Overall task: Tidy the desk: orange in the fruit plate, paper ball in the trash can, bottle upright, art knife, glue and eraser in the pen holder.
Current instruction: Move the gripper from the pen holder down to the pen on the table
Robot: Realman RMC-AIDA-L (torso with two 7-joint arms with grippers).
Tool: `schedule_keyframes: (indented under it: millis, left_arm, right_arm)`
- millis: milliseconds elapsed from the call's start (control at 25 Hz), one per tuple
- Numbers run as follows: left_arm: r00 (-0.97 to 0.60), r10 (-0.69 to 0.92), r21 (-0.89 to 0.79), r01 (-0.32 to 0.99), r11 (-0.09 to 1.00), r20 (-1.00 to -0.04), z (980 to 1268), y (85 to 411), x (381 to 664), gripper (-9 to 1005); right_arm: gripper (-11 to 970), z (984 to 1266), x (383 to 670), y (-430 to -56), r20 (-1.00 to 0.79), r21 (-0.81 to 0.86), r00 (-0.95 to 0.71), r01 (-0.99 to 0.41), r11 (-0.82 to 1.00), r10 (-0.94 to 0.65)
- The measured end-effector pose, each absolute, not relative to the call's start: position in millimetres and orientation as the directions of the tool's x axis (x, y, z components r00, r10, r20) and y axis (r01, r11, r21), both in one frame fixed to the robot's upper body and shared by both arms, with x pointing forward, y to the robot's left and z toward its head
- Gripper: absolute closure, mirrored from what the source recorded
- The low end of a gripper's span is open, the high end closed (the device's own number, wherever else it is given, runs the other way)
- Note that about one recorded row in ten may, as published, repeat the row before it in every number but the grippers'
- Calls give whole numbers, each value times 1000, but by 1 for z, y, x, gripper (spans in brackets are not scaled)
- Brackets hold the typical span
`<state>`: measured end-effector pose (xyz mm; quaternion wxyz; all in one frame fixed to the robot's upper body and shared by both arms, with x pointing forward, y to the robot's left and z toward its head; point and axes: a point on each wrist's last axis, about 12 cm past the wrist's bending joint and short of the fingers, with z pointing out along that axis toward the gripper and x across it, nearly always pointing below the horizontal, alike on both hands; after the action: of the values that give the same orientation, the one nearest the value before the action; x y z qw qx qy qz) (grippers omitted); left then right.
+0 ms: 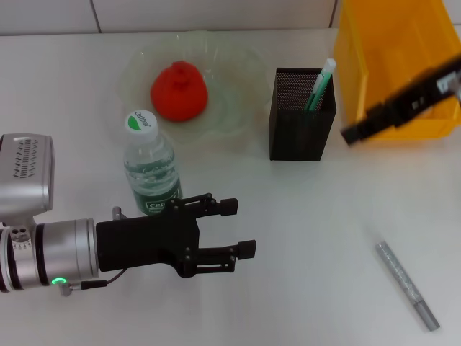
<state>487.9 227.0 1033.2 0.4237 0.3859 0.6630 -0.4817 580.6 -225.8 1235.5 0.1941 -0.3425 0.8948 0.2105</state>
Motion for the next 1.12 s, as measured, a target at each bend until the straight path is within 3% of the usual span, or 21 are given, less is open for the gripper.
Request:
schedule_keyframes:
  millis: [120,520,840,1120]
  left_arm:
    - [-342,102,-311,920,238,-934,1033,227,488,194]
    - [-341,99,-310,920,239,-935,1033,227,488,194]
    - [-333,105,-301,922,242,-937,1034,227,490,194]
    - [-331,108,-298,923,244,-937,1035,227,491,194]
  right_arm:
    - [309,1223,562,-216,-347,220,-735,-667,712,-582]
    - [310,1187,539,-220,-195,204,-814,-580,789,-548]
    - [311,1162,538,-235,-135,200,-857,-514,834,-496]
    - [314,1146,538,-227,-110,190,-837,-547,815,-536]
